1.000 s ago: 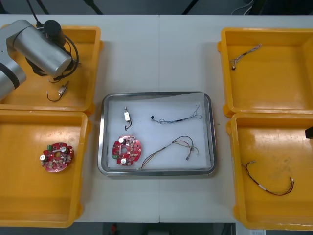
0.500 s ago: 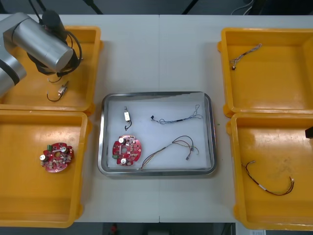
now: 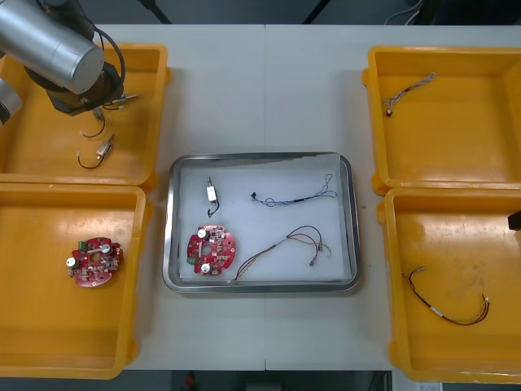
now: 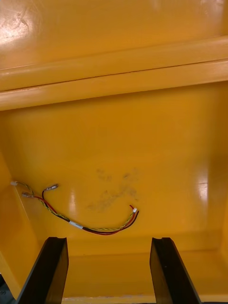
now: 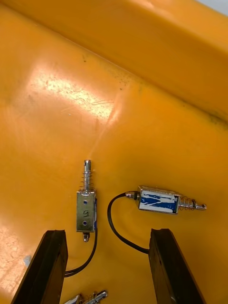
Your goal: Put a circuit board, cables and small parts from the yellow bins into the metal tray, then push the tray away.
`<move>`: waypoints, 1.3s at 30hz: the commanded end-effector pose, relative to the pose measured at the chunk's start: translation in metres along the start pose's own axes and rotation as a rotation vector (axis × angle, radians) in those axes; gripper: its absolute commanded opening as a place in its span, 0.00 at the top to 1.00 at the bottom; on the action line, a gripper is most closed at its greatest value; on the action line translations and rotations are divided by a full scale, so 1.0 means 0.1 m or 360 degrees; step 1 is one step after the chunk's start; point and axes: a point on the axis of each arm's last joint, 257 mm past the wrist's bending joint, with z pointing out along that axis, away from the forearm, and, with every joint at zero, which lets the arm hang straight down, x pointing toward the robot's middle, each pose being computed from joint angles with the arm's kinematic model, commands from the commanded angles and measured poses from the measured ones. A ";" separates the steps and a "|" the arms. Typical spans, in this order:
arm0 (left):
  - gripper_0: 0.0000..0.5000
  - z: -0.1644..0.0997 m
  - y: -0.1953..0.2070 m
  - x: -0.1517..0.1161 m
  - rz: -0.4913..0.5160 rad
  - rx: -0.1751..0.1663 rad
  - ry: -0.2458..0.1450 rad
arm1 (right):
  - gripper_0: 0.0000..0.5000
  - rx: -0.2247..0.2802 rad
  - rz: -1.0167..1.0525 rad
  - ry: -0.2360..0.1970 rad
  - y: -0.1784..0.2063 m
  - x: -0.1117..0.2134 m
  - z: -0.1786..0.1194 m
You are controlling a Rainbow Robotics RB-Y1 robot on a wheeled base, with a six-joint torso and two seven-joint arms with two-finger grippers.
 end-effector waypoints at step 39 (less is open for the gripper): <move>0.00 0.25 0.51 -0.20 0.0174 -0.0135 -0.0059 | 0.00 0.0045 0.0009 -0.0049 -0.09 -0.05 -0.13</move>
